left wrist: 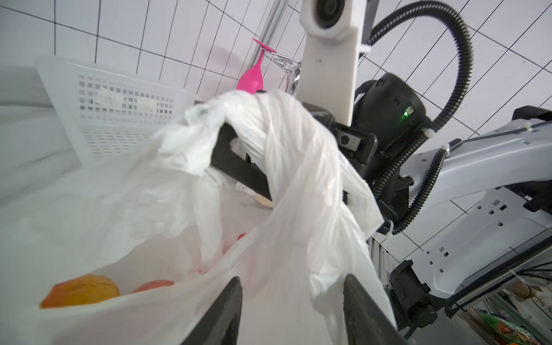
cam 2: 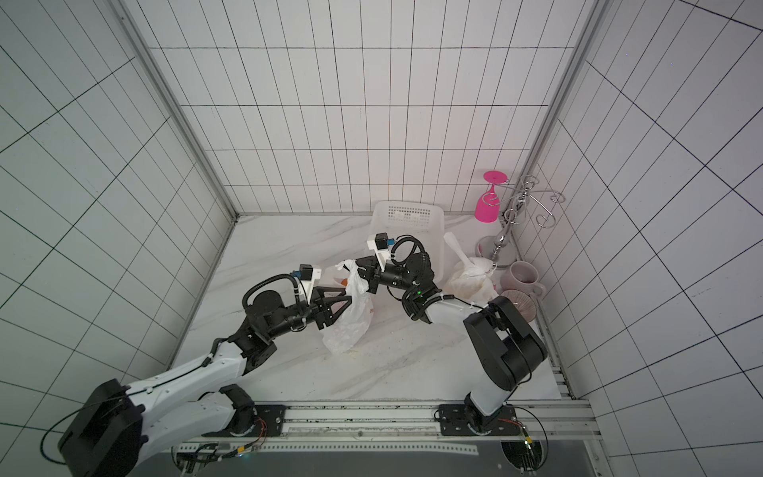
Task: Place the peach into a plastic bag & tie a knot
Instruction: Cross the plastic bag at the center of the board, then tie the plastic bag at the center of the board.
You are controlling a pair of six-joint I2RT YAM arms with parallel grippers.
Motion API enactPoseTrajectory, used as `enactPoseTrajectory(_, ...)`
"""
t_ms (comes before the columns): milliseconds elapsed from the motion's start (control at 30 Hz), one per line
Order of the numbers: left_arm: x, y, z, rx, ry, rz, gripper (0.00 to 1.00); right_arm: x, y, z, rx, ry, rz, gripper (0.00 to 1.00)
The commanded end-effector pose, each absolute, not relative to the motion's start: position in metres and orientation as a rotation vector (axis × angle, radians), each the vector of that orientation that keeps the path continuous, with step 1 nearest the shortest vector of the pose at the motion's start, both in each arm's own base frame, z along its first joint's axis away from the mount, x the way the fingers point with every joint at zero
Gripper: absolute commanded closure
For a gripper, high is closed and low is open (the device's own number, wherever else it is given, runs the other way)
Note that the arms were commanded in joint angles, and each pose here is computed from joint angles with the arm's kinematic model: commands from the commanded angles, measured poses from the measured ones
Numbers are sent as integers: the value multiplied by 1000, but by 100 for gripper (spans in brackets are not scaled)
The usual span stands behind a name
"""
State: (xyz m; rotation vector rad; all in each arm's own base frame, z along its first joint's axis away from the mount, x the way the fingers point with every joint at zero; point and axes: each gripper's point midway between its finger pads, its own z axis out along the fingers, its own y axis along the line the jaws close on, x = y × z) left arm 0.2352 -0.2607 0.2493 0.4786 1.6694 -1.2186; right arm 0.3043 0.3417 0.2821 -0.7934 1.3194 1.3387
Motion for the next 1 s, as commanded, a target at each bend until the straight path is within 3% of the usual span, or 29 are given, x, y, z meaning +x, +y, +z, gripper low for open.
enactPoseTrajectory(0, 238, -245, 243, 463, 1703, -1117, 44, 306, 342, 321, -822, 1166, 1336, 100)
enactPoseTrajectory(233, 257, -206, 267, 325, 1658, -1036, 55, 305, 341, 317, -831, 1183, 1323, 100)
enactPoseTrajectory(367, 268, -200, 286, 288, 1636, -1033, 75, 305, 341, 316, -837, 1193, 1318, 100)
enactPoseTrajectory(433, 272, -210, 293, 318, 1645, -1086, 80, 306, 341, 316, -836, 1198, 1314, 100)
enactPoseTrajectory(500, 274, -223, 293, 371, 1671, -1139, 79, 306, 341, 316, -841, 1206, 1311, 100)
enactPoseTrajectory(667, 280, -243, 282, 472, 1734, -1198, 63, 305, 341, 315, -848, 1220, 1304, 100)
enactPoseTrajectory(967, 293, -234, 271, 421, 1764, -1161, 62, 302, 342, 317, -855, 1214, 1310, 100)
